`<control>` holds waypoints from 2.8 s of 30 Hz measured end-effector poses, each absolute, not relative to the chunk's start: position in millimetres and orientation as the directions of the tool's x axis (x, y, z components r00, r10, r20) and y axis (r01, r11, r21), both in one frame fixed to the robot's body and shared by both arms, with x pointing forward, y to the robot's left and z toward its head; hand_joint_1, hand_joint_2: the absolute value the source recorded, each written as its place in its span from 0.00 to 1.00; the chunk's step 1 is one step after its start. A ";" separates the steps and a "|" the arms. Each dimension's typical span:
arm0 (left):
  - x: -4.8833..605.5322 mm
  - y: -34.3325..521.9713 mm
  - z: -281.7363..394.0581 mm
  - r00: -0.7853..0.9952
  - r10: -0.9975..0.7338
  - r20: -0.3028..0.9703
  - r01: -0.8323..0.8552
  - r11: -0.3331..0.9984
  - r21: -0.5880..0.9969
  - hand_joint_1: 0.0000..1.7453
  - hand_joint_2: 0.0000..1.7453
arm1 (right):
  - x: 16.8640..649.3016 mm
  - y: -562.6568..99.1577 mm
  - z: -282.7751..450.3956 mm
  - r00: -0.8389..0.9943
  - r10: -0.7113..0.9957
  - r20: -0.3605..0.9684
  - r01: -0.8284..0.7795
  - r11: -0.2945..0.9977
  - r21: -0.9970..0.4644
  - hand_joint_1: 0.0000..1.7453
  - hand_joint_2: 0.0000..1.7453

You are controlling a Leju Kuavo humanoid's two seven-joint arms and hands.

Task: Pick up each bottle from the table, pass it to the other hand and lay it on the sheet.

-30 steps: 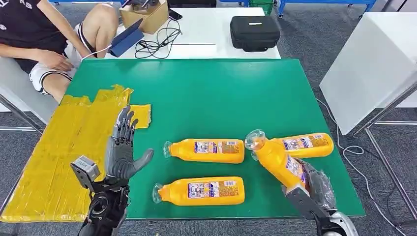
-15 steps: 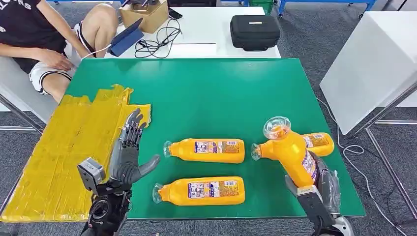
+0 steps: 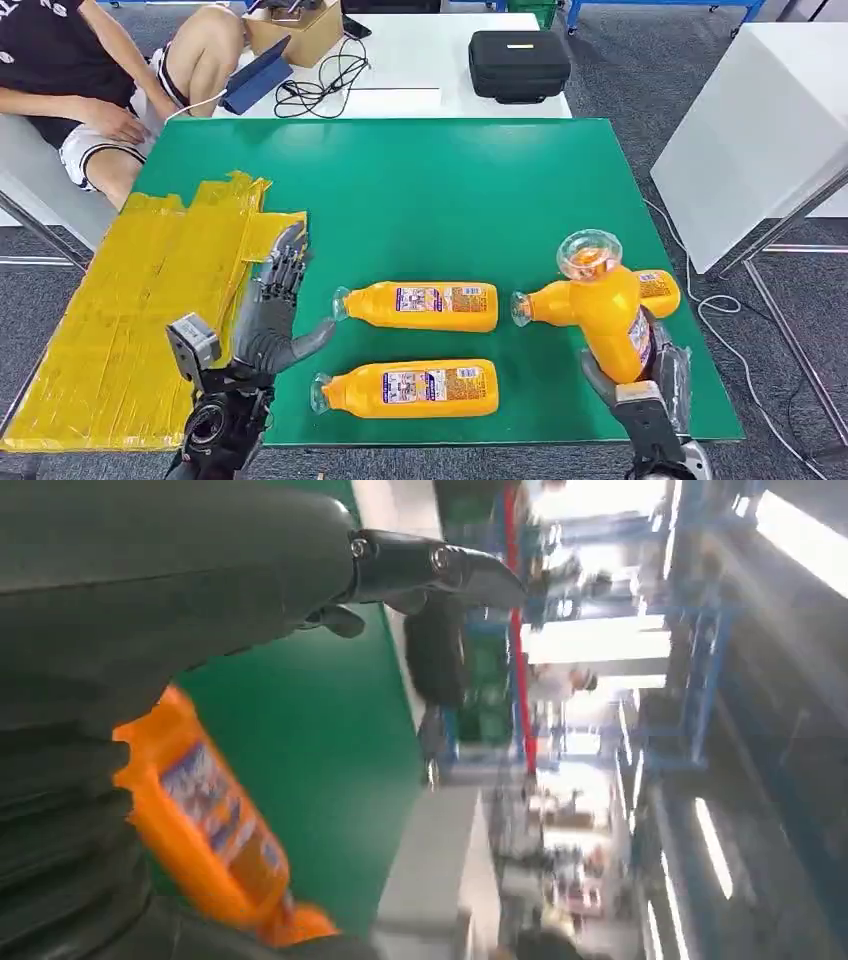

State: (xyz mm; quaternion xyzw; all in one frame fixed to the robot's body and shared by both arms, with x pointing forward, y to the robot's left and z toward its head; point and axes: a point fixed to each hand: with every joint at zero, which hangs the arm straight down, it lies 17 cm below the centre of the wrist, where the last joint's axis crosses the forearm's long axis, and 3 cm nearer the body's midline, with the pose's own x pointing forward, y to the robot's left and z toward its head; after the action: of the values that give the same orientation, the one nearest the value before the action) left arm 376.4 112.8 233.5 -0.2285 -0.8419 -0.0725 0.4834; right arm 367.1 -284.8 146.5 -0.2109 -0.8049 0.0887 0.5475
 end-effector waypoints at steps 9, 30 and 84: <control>387.9 92.8 264.8 -0.391 0.383 0.837 0.579 0.809 -0.100 0.00 1.00 | 384.3 -211.1 192.6 -0.503 0.301 0.810 0.144 0.953 -0.265 1.00 1.00; 387.8 59.8 265.6 -0.353 0.406 0.843 0.668 0.740 -0.077 0.00 1.00 | 412.3 -85.1 251.7 -0.695 0.184 0.695 -0.029 0.959 -0.282 1.00 1.00; 382.6 82.4 245.3 -0.314 0.438 0.842 0.621 0.766 -0.167 0.46 1.00 | 393.1 83.9 159.4 -0.654 0.286 0.700 -0.273 0.774 -0.572 1.00 1.00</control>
State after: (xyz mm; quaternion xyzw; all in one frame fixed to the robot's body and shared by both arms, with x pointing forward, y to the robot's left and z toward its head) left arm 382.6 82.4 245.3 -0.3289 -0.8050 -0.0943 0.4846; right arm 393.1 83.9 159.4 -0.0040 -0.8450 0.3364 0.4157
